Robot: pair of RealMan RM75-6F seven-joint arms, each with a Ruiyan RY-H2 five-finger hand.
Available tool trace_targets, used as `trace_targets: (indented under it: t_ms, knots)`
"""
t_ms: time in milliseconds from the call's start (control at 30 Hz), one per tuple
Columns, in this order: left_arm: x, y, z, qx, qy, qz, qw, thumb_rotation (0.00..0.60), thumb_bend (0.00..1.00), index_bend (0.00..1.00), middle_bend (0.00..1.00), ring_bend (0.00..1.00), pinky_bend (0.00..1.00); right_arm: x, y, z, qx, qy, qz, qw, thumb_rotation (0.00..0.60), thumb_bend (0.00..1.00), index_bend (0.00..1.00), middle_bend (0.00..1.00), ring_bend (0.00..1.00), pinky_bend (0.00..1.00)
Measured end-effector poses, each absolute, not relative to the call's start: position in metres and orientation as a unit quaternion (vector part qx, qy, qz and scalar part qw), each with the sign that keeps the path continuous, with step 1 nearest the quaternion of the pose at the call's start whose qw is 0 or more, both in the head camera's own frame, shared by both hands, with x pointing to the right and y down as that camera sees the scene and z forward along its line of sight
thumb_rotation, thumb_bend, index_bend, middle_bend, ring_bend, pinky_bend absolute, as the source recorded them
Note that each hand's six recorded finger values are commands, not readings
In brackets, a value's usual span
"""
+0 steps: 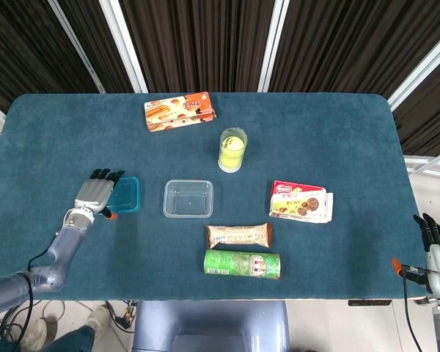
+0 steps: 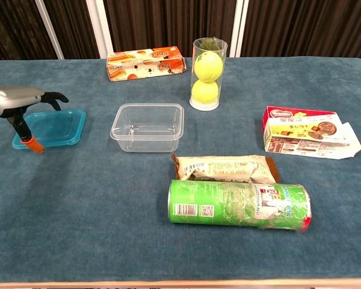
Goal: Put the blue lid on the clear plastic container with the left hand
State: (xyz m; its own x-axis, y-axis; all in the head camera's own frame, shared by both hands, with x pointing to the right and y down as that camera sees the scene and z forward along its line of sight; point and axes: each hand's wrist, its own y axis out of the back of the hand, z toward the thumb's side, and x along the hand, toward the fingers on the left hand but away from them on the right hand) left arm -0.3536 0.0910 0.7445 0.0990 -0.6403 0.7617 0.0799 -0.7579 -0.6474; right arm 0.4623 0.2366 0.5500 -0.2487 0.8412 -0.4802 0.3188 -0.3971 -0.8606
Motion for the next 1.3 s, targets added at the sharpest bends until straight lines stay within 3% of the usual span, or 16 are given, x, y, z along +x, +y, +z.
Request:
trace_targets:
  t_ms: [467,833,1300]
  knots:
    - [-0.332,0.075,0.707,-0.705,0.223,-0.606,0.293,0.600,0.13,0.06,0.34,0.00,0.00,0.462,0.236,0.550,-0.574,-0.507,0.607,0.213,0.600,0.29,0.10,0.00,0.00,0.00]
    - [-0.257,0.052,0.659,-0.734,0.206,-0.561,0.322,0.600,0.13,0.06,0.34,0.00,0.00,0.462,0.236,0.550,-0.574,-0.507,0.607,0.213,0.600,0.29,0.10,0.00,0.00,0.00]
    - [-0.167,0.062,0.665,-0.758,0.174,-0.554,0.297,0.600,0.13,0.07,0.34,0.00,0.00,0.464,0.236,0.549,-0.571,-0.510,0.607,0.213,0.600,0.29,0.10,0.00,0.00,0.00]
